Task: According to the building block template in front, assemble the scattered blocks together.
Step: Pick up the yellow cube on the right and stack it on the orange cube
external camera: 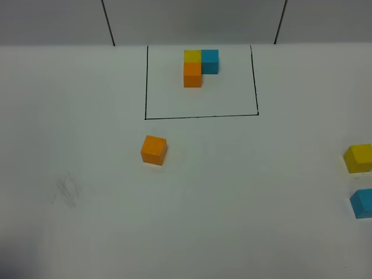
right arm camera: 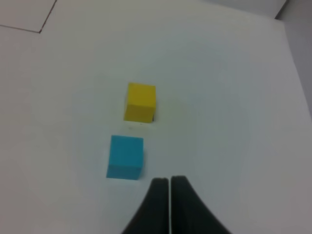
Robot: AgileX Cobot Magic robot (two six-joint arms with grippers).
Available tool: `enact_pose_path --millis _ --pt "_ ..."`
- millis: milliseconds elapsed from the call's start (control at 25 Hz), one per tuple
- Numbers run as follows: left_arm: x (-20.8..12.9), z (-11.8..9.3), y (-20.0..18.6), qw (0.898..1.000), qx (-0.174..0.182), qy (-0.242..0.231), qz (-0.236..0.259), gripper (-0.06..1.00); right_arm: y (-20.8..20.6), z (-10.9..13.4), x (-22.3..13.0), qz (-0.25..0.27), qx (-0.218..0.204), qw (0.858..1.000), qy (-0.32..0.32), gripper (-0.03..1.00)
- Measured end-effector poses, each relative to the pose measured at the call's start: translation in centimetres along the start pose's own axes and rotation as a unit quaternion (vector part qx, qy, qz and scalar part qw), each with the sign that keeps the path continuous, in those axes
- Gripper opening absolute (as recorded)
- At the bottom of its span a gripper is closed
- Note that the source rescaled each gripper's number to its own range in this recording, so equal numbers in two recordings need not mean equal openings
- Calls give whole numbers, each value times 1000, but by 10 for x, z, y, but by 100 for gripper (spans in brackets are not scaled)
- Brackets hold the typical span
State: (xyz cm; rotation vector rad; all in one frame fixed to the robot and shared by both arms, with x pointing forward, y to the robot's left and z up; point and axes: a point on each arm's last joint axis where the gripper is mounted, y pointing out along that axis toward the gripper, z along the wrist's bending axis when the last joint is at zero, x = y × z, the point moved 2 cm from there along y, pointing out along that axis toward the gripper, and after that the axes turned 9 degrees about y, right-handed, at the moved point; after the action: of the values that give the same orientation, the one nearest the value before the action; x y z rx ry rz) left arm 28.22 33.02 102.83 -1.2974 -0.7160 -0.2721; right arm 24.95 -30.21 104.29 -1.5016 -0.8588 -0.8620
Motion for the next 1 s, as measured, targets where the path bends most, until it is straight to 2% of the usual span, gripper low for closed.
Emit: enact_pose_path --millis 320,600,1000 --pt "-11 5 -16 996 -6 50 -75 0 0 0 0 0 0 1000 0 1" --pt "-19 6 -23 991 -13 59 -119 0 0 0 0 0 0 1000 0 1" --pt "-29 2 -31 981 -43 84 -169 0 0 0 0 0 0 1000 0 1"
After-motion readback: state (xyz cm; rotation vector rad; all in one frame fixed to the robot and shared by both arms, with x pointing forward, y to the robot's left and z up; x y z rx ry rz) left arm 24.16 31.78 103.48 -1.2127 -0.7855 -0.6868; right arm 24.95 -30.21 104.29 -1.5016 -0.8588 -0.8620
